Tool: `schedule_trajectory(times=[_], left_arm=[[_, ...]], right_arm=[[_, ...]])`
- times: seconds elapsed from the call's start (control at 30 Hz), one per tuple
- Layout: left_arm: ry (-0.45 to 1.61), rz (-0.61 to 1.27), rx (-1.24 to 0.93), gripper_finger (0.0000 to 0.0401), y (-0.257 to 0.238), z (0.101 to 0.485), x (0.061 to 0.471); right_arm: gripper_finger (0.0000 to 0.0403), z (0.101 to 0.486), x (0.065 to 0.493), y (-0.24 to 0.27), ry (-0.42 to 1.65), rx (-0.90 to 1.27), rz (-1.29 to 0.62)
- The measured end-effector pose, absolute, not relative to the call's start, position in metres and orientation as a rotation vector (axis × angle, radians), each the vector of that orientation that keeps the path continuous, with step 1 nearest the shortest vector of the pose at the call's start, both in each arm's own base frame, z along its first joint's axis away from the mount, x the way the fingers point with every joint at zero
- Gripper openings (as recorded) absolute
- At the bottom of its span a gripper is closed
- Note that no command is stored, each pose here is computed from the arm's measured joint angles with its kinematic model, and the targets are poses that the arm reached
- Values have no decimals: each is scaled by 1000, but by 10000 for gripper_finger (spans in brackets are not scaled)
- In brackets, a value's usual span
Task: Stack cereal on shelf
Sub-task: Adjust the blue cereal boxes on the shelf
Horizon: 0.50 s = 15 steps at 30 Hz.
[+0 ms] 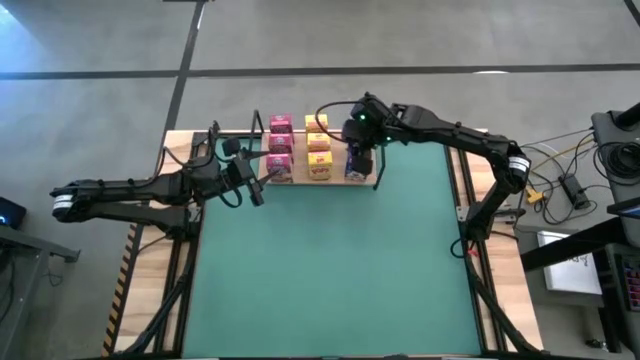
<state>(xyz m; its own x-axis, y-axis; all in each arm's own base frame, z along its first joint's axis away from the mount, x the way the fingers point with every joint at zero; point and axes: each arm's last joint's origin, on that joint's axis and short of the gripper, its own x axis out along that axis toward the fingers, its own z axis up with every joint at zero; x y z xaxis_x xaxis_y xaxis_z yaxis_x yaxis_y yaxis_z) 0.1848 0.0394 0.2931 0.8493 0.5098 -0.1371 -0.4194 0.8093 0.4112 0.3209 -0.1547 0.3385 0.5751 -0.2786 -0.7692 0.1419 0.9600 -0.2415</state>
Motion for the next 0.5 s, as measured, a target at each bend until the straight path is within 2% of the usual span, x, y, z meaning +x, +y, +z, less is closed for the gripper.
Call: schedule_trajectory(times=[0.33,0.5], left_arm=[[256,502,347,228,39,291,185],[263,501,339,228,39,291,185]], right_arm=[[61,331,321,-176,828,-152,-362],[23,317,316,-181,888,-134,-464]])
